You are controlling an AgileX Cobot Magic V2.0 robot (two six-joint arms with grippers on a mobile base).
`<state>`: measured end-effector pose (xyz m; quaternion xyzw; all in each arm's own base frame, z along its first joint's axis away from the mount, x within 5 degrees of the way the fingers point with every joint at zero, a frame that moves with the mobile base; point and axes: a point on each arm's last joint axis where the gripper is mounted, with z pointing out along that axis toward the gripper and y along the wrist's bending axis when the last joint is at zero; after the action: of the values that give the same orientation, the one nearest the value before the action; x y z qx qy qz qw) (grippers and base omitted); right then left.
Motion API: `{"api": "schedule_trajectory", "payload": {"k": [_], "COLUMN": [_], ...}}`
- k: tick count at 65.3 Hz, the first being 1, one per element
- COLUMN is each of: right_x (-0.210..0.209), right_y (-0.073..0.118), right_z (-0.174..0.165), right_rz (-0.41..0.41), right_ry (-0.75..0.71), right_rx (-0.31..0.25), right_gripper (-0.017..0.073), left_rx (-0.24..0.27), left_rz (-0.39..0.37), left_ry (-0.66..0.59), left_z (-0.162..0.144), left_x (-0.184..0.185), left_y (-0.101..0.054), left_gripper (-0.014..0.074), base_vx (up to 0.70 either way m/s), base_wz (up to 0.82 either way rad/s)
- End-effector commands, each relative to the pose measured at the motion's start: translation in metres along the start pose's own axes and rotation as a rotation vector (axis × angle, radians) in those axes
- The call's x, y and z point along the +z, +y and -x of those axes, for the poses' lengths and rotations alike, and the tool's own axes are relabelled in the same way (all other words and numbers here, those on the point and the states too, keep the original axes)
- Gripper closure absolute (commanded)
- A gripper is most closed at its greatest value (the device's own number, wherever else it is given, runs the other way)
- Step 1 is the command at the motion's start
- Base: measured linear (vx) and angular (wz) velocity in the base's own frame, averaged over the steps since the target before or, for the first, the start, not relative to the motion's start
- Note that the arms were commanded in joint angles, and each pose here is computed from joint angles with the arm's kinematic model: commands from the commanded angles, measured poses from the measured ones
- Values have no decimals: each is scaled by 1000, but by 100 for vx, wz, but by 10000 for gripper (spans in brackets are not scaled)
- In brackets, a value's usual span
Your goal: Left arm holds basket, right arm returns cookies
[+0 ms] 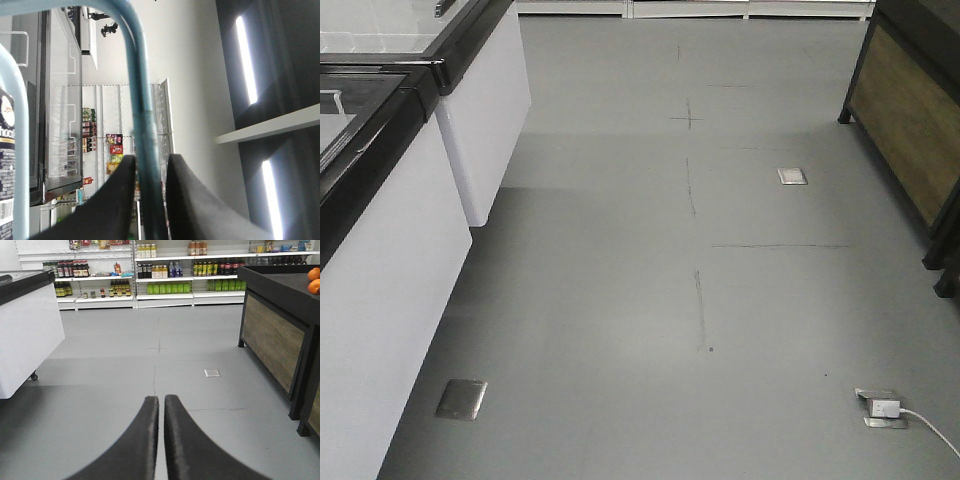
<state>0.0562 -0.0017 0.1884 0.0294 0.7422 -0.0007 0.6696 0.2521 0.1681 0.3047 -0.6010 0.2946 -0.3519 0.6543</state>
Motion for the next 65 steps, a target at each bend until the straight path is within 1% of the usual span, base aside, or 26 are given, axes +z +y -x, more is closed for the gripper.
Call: {"api": "schedule_trajectory", "payload": {"k": [1, 3, 9, 13, 23, 36, 42, 47, 55, 60, 65], "right_x": [0, 0, 0, 0, 0, 0, 0, 0, 0, 0, 0], "right_y": [-1, -1, -1, -1, -1, -1, -1, -1, -1, -1, -1], "right_z": [1, 1, 1, 1, 1, 1, 1, 1, 1, 1, 1], "right_rz": [-6, -6, -6, -6, -6, -6, -6, -6, -6, -6, -6], "right_ry": [-64, -64, -64, -64, -65, -65, -65, -65, -65, -65, -65], "right_rx": [-11, -11, -11, -11, -11, -11, -11, -11, -11, -11, -11], "right_gripper": [566, 566, 566, 566, 566, 566, 566, 566, 566, 566, 566], "left_rx": [-19, -19, -17, -7, -8, -9, -1, -21, -97, -129, -132], "left_rz": [-119, -119, -119, -119, -137, -227, -262, -292, -310, -320, -347], "left_ry": [-8, -8, -8, -8, -8, -10, -1, 14, 64, 105, 163], "left_z": [1, 1, 1, 1, 1, 1, 0, -2, -9, -15, -25], "left_x": [-1, -1, -1, -1, -1, -2, -4, -5, -5, -6, -5], "left_y": [-24, -24, -24, -24, -26, -34, -38, -40, -42, -44, -51], "left_gripper": [576, 604, 601, 601, 599, 599, 599, 599, 599, 599, 599], "base_vx": [0, 0, 0, 0, 0, 0, 0, 0, 0, 0, 0], "base_wz": [0, 0, 0, 0, 0, 0, 0, 0, 0, 0, 0]}}
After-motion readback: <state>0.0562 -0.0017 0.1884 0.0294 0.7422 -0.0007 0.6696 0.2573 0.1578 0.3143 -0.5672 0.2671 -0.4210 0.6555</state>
